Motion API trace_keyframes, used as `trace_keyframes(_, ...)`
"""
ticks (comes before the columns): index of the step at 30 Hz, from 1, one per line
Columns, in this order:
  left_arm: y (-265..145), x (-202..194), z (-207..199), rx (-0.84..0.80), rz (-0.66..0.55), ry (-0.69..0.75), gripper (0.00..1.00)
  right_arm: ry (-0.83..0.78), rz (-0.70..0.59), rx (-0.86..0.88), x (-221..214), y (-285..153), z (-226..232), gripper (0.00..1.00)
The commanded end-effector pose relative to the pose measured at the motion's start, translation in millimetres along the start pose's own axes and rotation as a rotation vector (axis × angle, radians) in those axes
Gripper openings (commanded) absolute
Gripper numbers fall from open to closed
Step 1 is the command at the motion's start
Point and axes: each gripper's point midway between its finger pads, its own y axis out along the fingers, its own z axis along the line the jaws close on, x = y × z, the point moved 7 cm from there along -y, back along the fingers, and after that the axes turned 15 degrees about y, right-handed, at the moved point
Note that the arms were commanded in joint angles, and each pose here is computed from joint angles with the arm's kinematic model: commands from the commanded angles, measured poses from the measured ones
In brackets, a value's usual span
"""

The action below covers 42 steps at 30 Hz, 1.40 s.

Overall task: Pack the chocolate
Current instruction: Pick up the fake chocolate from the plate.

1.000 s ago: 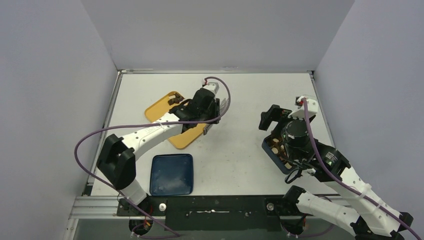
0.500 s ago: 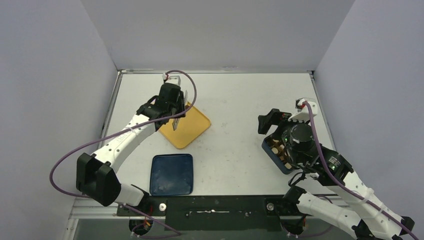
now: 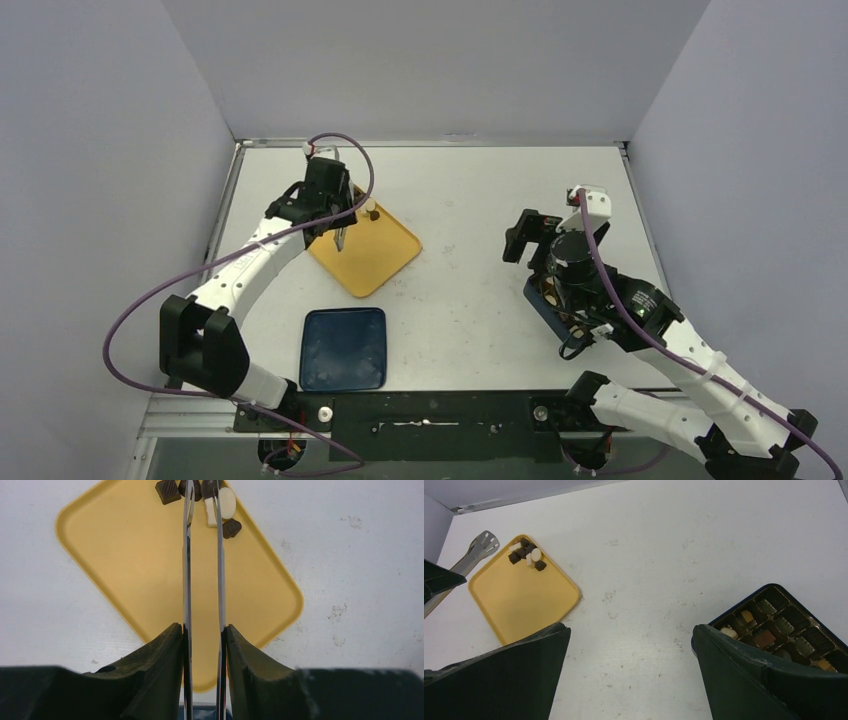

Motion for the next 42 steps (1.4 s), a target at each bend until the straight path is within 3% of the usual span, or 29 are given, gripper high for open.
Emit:
trace_keyframes(1, -3.0, 25.3, -3.0, 0.026, -0.035, -0.081, 0.32, 0.088, -0.050, 0.022, 28.6, -15.0, 10.6, 1.00)
trace_keyframes(12, 34.1, 21.3, -22.7, -0.041, 0.046, -0.084, 0.32, 0.060, -0.028, -0.069, 21.7, -17.2, -5.0, 1.00)
trace_keyframes(22, 57.6, 37.4, -35.9, -0.054, 0.080, -0.090, 0.32, 0.061, -0.037, -0.068, 33.6, -12.7, 10.6, 1.00)
trace_keyframes(42, 59.8, 8.3, -31.9, -0.016, 0.204, -0.129, 0.32, 0.021, -0.044, -0.082, 42.4, -10.3, 17.6, 1.00)
